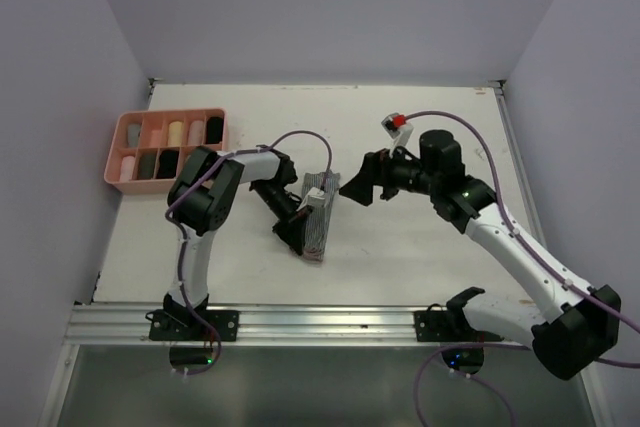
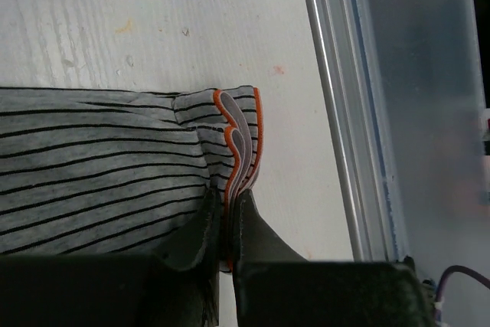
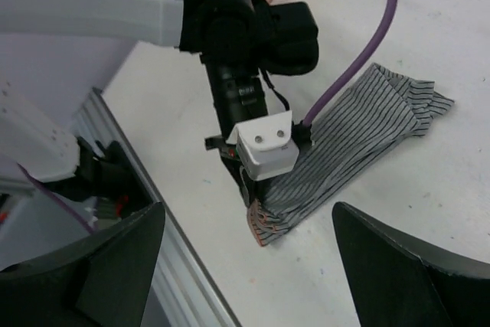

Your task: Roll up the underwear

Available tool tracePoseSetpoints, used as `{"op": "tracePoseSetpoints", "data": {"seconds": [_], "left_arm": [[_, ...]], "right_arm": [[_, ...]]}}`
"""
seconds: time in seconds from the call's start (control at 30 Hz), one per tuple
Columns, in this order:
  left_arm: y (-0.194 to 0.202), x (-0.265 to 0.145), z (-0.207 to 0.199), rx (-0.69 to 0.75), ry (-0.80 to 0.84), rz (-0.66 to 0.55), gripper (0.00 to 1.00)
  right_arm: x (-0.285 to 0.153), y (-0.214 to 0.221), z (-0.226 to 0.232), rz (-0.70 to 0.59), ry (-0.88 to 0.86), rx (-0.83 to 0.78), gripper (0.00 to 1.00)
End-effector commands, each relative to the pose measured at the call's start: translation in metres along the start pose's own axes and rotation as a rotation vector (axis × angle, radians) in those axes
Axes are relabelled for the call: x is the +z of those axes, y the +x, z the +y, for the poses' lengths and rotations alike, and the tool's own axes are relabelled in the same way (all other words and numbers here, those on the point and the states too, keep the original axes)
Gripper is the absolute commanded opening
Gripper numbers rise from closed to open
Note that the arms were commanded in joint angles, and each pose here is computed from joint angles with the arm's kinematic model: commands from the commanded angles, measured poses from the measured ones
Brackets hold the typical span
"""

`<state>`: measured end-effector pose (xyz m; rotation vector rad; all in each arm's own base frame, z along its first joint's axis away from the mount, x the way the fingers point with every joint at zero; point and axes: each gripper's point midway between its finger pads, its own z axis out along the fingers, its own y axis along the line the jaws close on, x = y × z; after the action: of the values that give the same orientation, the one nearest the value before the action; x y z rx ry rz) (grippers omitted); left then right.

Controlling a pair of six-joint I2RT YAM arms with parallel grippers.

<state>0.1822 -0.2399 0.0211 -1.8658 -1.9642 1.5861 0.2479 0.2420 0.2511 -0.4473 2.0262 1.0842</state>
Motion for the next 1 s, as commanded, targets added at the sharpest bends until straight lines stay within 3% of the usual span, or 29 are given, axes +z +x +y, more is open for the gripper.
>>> {"op": "tracePoseSetpoints", "data": {"seconds": [0.0, 0.2, 0.37, 0.5, 0.73, 0.97], "left_arm": [[0.035, -0.003, 0.022, -0.092, -0.006, 0.123, 0.0], [0.036, -0.001, 0.039, -0.22, -0.014, 0.115, 0.0], [0.042, 0.003, 0.043, -0.318, -0.008, 0.117, 0.0], [0.045, 0.004, 0.044, -0.378, -0.021, 0.125, 0.0], [0.053, 0.006, 0.035, -0.433, -0.034, 0.15, 0.0], [0.057, 0.008, 0.03, -0.455, -0.027, 0.145, 0.0]], "right_arm": [[0.003, 0.024, 0.036, 0.121, -0.011, -0.238, 0.95], [0.019, 0.074, 0.019, 0.252, 0.096, -0.542, 0.87], [0.045, 0.103, 0.029, 0.266, 0.055, -0.688, 0.84], [0.078, 0.138, 0.02, 0.36, 0.049, -0.813, 0.83], [0.117, 0.169, 0.022, 0.396, -0.004, -0.9, 0.82], [0.127, 0.197, 0.023, 0.457, -0.079, -0.931, 0.83]]}}
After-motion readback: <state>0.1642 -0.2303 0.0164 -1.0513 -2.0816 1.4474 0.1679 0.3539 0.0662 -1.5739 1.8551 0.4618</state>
